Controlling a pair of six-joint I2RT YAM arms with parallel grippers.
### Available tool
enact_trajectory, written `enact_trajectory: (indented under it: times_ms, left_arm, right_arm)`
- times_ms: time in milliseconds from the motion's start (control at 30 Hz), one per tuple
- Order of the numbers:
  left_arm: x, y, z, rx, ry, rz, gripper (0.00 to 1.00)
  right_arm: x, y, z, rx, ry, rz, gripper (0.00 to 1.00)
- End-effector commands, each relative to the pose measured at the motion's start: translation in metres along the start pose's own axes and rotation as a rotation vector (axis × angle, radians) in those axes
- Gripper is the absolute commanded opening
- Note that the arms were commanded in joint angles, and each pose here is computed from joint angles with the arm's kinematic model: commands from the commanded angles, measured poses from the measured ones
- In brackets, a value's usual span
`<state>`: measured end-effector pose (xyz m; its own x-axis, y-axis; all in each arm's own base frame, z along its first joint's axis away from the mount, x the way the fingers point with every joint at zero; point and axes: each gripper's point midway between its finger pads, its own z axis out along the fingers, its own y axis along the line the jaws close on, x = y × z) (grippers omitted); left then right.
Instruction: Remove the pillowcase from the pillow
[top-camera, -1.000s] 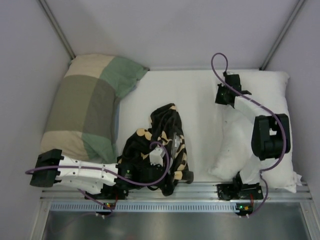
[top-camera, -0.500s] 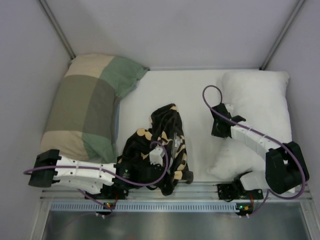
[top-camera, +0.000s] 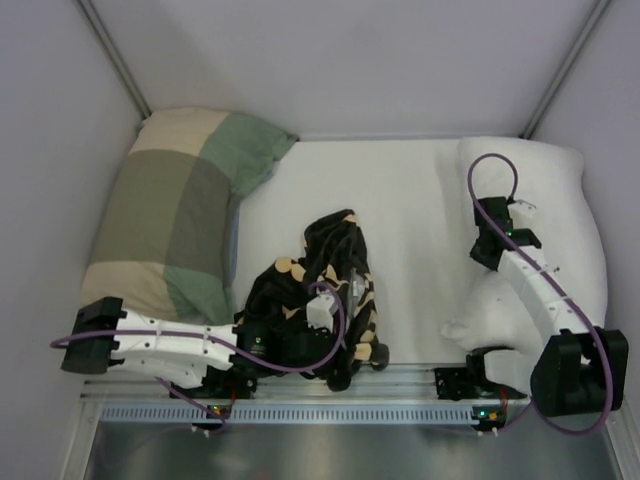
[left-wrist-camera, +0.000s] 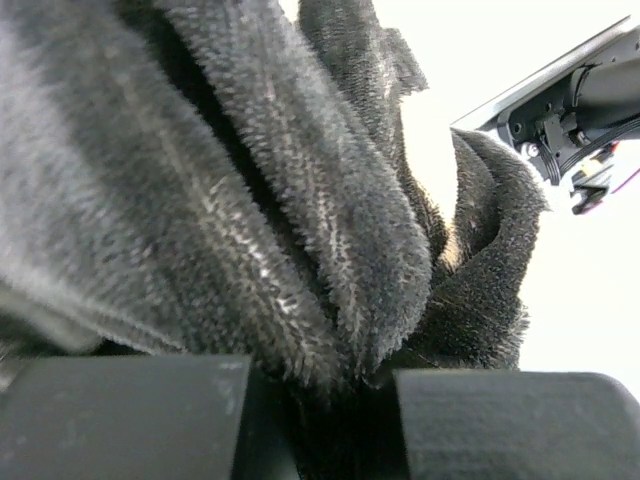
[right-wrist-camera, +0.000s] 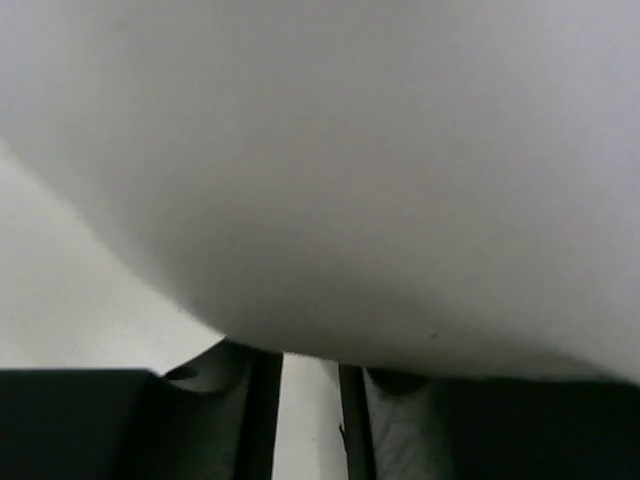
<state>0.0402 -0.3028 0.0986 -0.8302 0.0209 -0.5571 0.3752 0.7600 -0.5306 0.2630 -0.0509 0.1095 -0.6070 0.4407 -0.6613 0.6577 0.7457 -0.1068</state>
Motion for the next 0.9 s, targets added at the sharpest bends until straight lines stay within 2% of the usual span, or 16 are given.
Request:
enact_trajectory:
  times_ms: [0, 33, 67, 167, 200, 267, 300, 433, 600, 633, 667, 700, 767, 800, 833, 867]
  left_arm:
    - [-0.021, -0.042, 0.007, 0.074, -0.028, 0.042, 0.00]
    - [-0.033, -0.040, 0.016, 0.076, -0.018, 0.010, 0.00]
    - [-0.026, -0.062, 0.021, 0.199, 0.082, -0.008, 0.00]
    - [-0.050, -0.063, 0.041, 0.216, 0.107, 0.006, 0.00]
    - [-0.078, -0.084, 0.038, 0.228, 0.066, 0.023, 0.00]
    - [-0.101, -0.070, 0.057, 0.137, 0.072, 0.063, 0.00]
    - [-0.133, -0.087, 0.054, 0.199, 0.054, 0.043, 0.00]
    - [-0.215, -0.101, 0.061, 0.262, -0.007, 0.025, 0.00]
    - [-0.327, -0.113, 0.074, 0.363, -0.049, 0.009, 0.00]
    - [-0.358, -0.149, 0.046, 0.473, -0.064, 0.049, 0.00]
    - [-0.360, -0.142, 0.080, 0.475, 0.001, 0.025, 0.00]
    - [-0.373, -0.148, 0.080, 0.515, 0.006, 0.026, 0.02]
    - [-0.390, -0.158, 0.089, 0.596, 0.030, 0.013, 0.14]
    - [-0.401, -0.139, 0.096, 0.558, 0.016, -0.030, 0.61]
    - [-0.404, -0.125, 0.105, 0.516, 0.013, -0.065, 0.93]
    - [-0.400, -0.094, 0.120, 0.403, 0.000, -0.108, 0.99]
  right_arm:
    - [-0.011, 0.033, -0.023, -0.263, -0.006, -0.053, 0.27]
    - [0.001, 0.062, -0.039, -0.459, 0.035, -0.081, 0.33]
    - [-0.008, 0.078, -0.060, -0.591, -0.027, -0.067, 0.36]
    - [0.005, 0.097, -0.107, -0.838, -0.079, -0.102, 0.48]
    - [0.004, 0.097, -0.117, -0.867, -0.093, -0.097, 0.50]
    - [-0.009, 0.089, -0.145, -0.910, -0.151, -0.062, 0.56]
    - [-0.010, 0.079, -0.146, -0.869, -0.148, -0.041, 0.69]
    - [-0.041, 0.050, -0.169, -0.804, -0.260, 0.021, 0.99]
    - [-0.036, 0.063, -0.174, -0.854, -0.204, -0.004, 0.99]
    - [-0.033, 0.065, -0.170, -0.851, -0.189, -0.011, 1.00]
    - [-0.029, 0.066, -0.166, -0.844, -0.178, -0.017, 1.00]
    - [-0.026, 0.068, -0.167, -0.860, -0.165, -0.025, 1.00]
    - [-0.023, 0.068, -0.163, -0.862, -0.171, -0.032, 0.99]
    - [-0.020, 0.072, -0.165, -0.891, -0.169, -0.055, 0.99]
    - [-0.017, 0.076, -0.165, -0.910, -0.158, -0.076, 0.99]
    - [-0.012, 0.081, -0.163, -0.930, -0.146, -0.100, 0.99]
